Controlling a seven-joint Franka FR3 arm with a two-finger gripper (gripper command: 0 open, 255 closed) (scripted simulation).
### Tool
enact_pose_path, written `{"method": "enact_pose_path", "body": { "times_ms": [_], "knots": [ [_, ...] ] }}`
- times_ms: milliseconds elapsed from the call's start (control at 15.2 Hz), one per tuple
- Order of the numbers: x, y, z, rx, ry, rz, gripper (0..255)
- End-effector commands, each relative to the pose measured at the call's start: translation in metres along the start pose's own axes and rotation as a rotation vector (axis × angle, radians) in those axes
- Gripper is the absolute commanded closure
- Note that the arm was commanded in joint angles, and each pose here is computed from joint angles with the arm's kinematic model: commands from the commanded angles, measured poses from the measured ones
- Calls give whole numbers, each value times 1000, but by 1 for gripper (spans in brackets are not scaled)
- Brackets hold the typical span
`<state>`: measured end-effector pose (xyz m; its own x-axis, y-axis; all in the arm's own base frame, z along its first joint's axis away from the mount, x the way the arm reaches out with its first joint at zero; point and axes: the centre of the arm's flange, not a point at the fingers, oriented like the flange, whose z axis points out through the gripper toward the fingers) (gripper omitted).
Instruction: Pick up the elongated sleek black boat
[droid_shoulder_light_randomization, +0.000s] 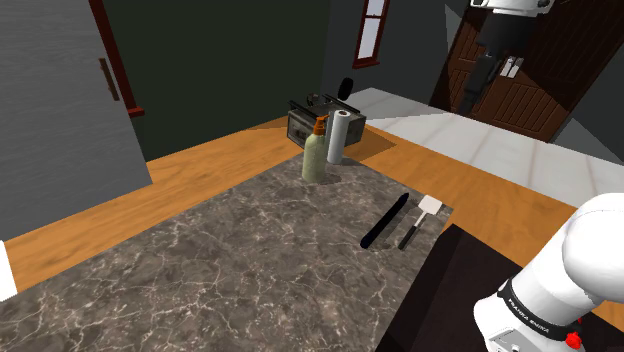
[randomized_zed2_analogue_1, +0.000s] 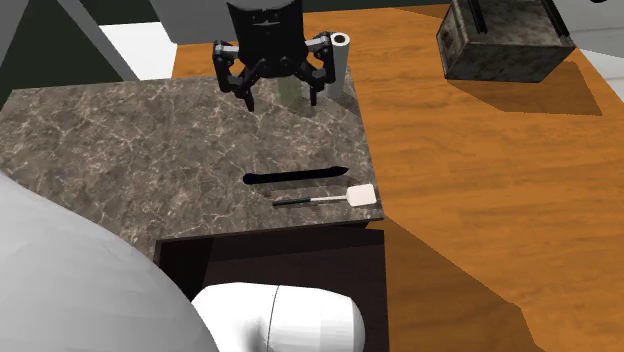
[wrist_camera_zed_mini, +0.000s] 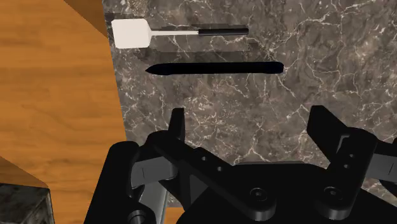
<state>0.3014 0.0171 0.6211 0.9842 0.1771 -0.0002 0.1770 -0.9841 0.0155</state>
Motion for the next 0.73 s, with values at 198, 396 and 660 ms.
{"method": "enact_pose_path", "body": {
  "times_ms": [198,396,660],
  "knots": [
    [8,-6,38,-3,-3,178,0],
    [17,-11,77,-6,-6,357,0],
    [29,-15,128,-9,-11,595,0]
  ]
}}
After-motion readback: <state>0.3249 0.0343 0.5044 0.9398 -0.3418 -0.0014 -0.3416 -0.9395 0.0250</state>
